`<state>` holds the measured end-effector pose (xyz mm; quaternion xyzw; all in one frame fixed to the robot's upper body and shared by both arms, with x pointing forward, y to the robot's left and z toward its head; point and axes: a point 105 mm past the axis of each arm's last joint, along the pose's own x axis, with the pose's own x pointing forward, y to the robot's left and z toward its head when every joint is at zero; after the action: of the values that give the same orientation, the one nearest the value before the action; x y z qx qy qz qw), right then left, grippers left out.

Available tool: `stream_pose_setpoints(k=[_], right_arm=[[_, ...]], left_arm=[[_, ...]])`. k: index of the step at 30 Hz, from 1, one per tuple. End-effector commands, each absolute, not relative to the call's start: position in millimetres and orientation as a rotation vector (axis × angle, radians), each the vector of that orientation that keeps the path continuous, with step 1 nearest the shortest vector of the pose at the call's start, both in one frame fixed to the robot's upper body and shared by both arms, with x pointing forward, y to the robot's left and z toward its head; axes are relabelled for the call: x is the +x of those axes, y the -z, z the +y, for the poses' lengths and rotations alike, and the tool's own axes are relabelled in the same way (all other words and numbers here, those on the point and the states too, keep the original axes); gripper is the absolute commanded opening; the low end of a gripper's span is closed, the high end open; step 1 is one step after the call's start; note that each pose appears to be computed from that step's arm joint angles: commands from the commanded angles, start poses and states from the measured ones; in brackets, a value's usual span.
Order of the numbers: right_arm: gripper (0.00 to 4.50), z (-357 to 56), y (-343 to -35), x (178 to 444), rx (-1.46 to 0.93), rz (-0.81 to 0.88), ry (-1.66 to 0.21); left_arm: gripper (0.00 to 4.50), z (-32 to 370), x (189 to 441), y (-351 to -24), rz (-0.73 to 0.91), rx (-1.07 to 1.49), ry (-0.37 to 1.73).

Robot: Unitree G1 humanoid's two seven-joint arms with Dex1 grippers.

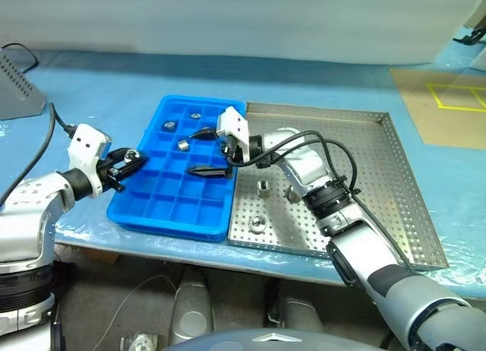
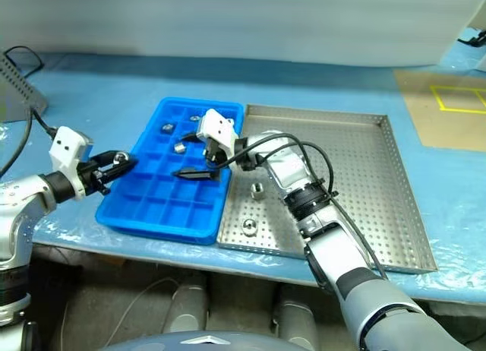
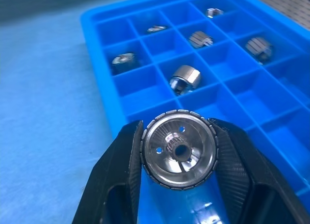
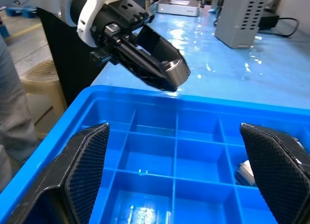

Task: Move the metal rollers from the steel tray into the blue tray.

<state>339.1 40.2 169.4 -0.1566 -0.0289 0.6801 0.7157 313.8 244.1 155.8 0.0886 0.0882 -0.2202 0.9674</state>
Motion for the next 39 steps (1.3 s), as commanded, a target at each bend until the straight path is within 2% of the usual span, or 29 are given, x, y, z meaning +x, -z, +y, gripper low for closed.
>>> stream_pose_setpoints(k=[1,6,12,24,30,35,39], right_arm=[[4.50,39.5,-180.4,339.1,-0.367,-0.117,-1.510],[4.50,35.6,-174.6,340.1,-0.376,-0.098,-1.494],[4.50,31.6,-171.8,341.6,-0.388,-0.090,-1.475],[4.50,25.3,-165.2,345.2,-0.397,-0.076,-1.428],[4.50,20.9,-162.8,346.6,-0.396,-0.071,-1.403],[4.50,13.3,-163.3,350.4,-0.392,-0.067,-1.366],[4.50,-3.4,-169.8,350.3,-0.324,-0.042,-1.360]], left_arm=[[1.72,233.4,320.3,-160.9,0.126,0.179,0.410],[1.72,229.6,330.2,-141.0,0.169,0.170,0.383],[1.72,245.5,343.0,-140.0,0.168,0.172,0.284],[1.72,224.3,357.3,-130.8,0.198,0.173,0.331],[3.68,225.4,360.2,-129.9,0.216,0.168,0.343],[3.68,207.3,356.0,-155.8,0.141,0.149,0.452],[3.68,157.9,329.6,-182.1,0.115,0.113,0.757]])
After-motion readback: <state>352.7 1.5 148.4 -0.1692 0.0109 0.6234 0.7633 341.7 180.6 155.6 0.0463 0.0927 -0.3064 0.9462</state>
